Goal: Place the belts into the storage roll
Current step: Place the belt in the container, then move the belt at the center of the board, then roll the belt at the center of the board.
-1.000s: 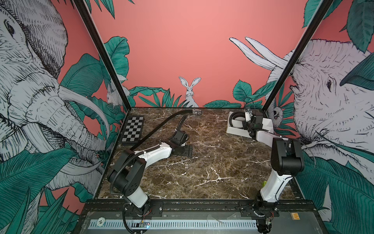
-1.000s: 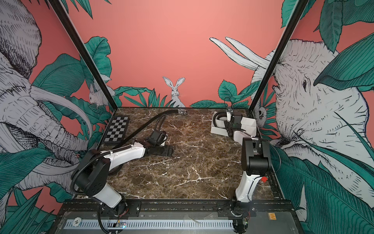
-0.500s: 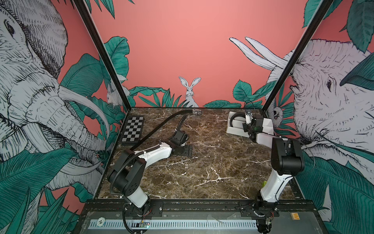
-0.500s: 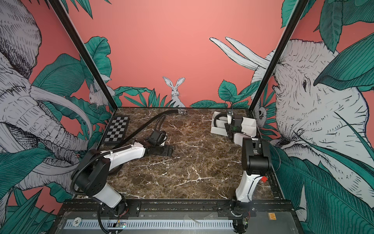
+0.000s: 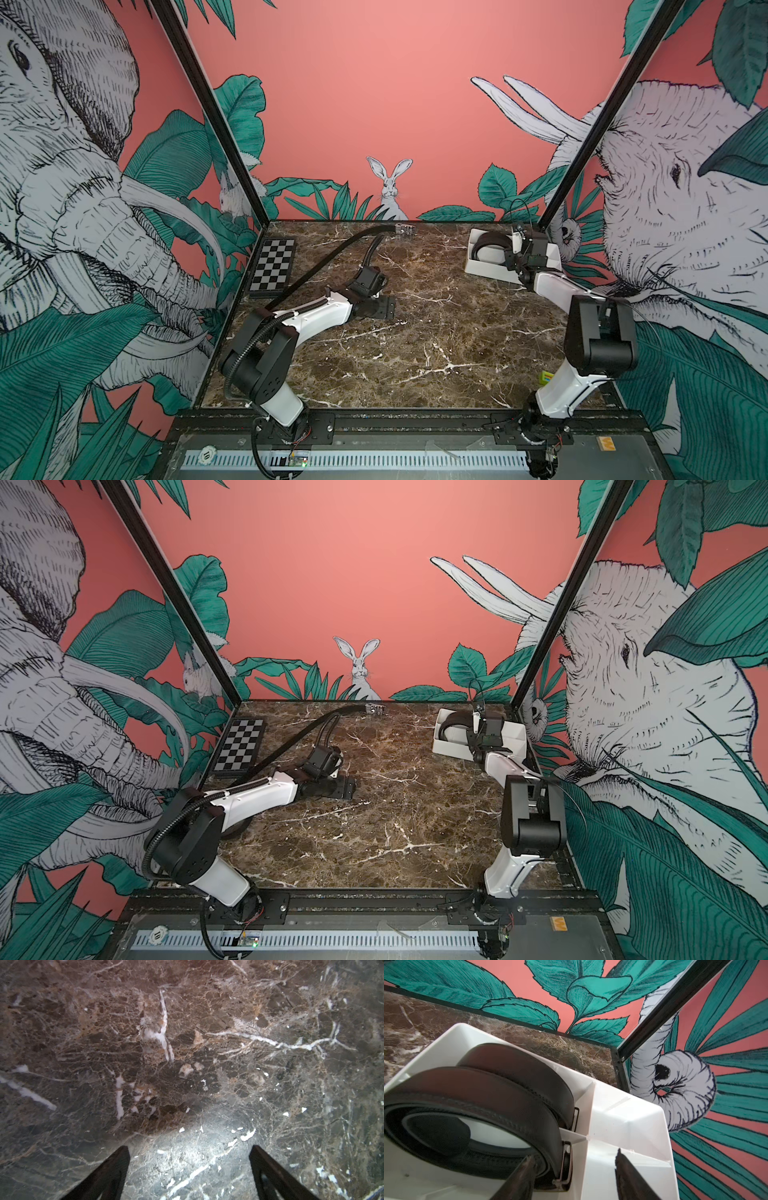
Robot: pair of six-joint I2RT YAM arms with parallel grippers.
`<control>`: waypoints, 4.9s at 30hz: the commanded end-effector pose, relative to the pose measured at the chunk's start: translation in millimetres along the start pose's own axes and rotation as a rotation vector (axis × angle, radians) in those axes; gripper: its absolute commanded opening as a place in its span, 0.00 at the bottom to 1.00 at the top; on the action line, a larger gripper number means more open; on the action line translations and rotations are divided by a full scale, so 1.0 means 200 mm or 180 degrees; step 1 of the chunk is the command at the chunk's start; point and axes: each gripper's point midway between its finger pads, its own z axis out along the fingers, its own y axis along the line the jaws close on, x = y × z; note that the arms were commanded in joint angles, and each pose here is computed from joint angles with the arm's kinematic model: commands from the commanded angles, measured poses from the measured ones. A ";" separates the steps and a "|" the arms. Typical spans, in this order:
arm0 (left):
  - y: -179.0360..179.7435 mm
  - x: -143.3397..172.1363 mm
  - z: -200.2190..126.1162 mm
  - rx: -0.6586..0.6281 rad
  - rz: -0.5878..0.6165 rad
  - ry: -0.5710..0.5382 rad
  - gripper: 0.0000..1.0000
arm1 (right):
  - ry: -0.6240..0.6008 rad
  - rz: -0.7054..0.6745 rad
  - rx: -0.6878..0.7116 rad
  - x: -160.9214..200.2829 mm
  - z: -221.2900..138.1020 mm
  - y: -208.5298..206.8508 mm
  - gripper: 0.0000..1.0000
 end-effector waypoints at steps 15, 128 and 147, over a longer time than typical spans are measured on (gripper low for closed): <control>0.29 -0.05 -0.28 -0.0541 -0.0420 -0.0114 0.94 | 0.0756 0.0635 -0.1067 0.12 -0.65 0.43 0.98; 0.65 -0.39 0.22 -0.0672 -0.0331 0.0559 0.79 | 0.2540 0.0061 -0.1542 0.81 -0.99 1.56 0.03; 0.04 -0.10 0.40 0.0092 0.0263 0.0920 0.00 | 0.2406 -0.0586 -0.2188 0.92 -1.19 1.53 0.00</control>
